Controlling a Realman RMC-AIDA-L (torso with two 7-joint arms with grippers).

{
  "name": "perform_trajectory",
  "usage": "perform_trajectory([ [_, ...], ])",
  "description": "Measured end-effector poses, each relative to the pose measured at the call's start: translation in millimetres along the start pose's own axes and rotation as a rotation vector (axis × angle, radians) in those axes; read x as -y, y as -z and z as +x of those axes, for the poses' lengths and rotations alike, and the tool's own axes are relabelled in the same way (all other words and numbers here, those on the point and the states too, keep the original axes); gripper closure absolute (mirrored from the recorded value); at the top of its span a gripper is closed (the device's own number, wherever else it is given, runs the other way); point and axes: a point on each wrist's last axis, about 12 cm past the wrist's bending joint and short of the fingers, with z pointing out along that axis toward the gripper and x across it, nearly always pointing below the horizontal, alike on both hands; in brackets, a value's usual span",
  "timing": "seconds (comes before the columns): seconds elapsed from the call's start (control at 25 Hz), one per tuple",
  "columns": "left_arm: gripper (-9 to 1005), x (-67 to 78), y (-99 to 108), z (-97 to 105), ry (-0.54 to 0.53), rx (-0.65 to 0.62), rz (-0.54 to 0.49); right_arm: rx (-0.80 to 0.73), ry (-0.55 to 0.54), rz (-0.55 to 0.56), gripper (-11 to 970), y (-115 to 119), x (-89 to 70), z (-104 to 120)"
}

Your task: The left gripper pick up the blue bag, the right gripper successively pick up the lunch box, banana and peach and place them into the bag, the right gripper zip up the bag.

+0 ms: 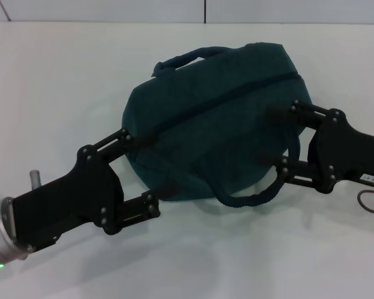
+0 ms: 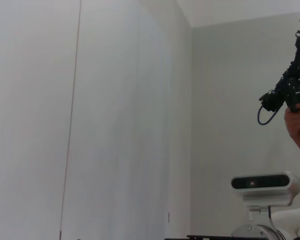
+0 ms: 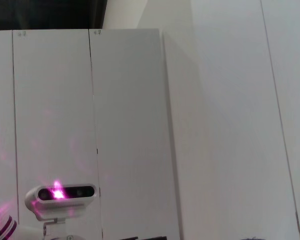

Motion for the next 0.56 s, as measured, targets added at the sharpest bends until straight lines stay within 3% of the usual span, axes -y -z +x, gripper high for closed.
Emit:
perform_trajectory([
  [0.56,220,-0.7,1.8,-0.8,-0.01,-0.012,0.01,-0.035,0.004,-0.044,225,-3.5,-2.2,2.2],
])
